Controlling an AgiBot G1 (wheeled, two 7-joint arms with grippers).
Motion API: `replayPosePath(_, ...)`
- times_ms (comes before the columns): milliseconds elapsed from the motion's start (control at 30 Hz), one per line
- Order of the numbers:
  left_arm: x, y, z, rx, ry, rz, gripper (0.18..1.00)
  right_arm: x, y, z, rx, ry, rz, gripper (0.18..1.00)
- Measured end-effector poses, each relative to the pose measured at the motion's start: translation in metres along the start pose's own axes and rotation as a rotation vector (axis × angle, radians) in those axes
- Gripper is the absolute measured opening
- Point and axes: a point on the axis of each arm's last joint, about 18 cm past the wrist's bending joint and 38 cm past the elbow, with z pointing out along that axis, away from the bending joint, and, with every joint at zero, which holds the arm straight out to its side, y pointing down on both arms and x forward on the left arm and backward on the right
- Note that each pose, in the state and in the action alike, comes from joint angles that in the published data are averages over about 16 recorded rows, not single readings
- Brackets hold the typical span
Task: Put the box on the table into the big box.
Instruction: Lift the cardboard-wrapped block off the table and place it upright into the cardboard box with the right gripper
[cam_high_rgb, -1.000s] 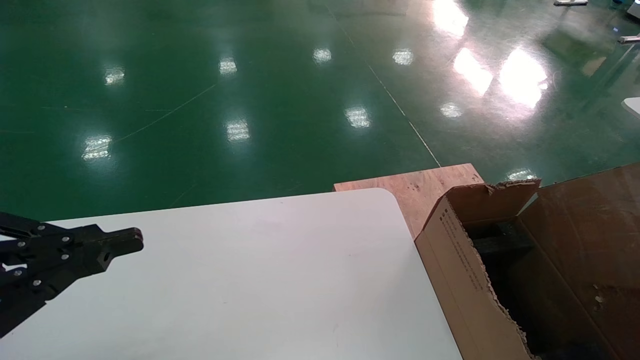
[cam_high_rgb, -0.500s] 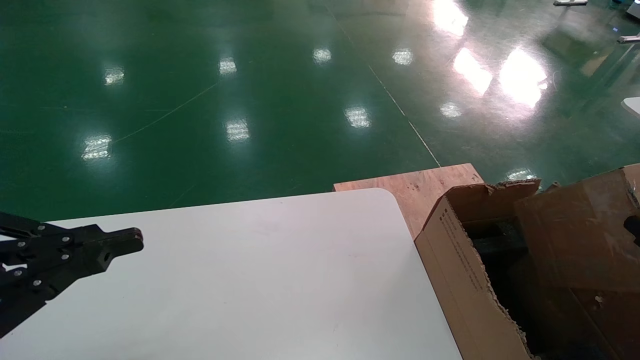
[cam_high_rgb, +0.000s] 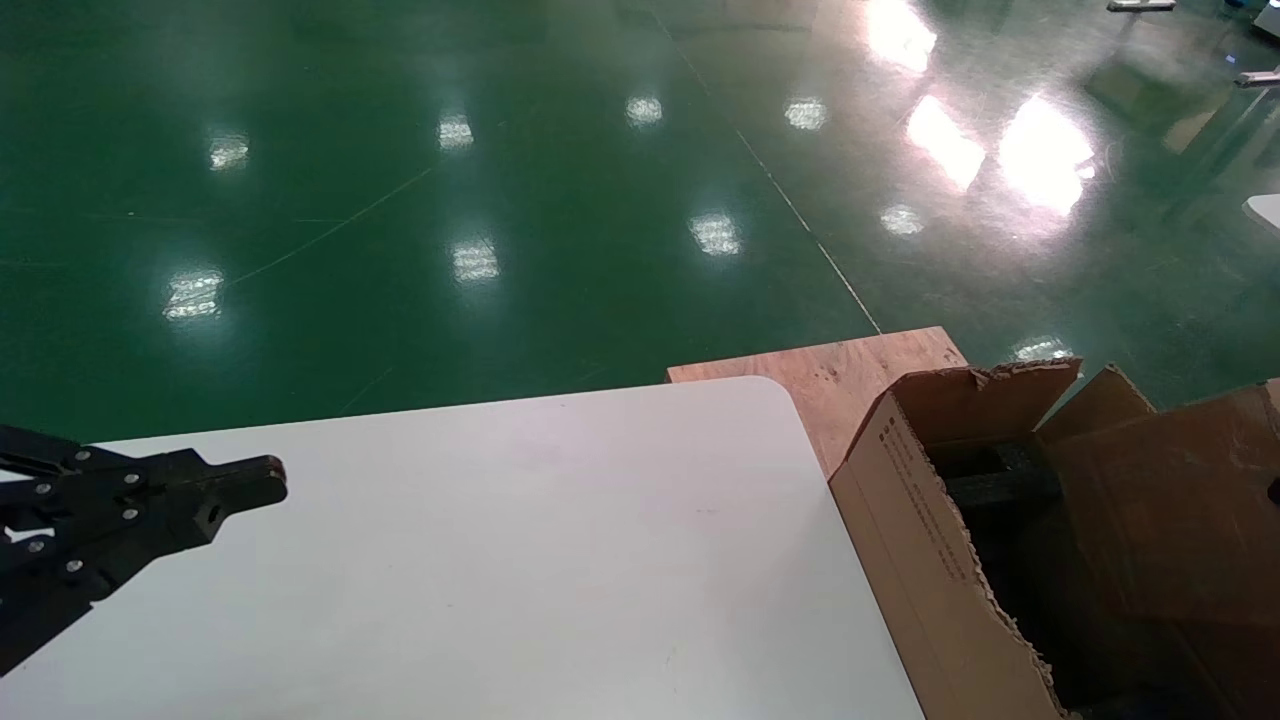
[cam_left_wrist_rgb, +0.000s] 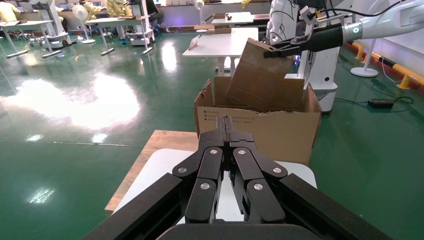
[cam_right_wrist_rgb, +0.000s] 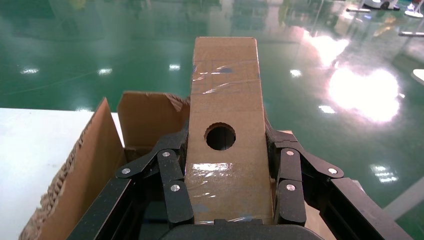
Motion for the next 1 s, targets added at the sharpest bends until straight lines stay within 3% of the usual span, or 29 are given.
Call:
replayPosePath(433, 0.0, 0.0, 0.0, 0.0, 0.0, 0.0, 0.191, 0.008, 0.018, -0.011, -0.069, -0.014, -0.005, 0.477)
replayPosePath(1000, 0.0, 0.0, 0.0, 0.0, 0.0, 0.0, 0.191, 0.019, 0.021, 0.012, -0.107, -0.08, -0.073, 0.477)
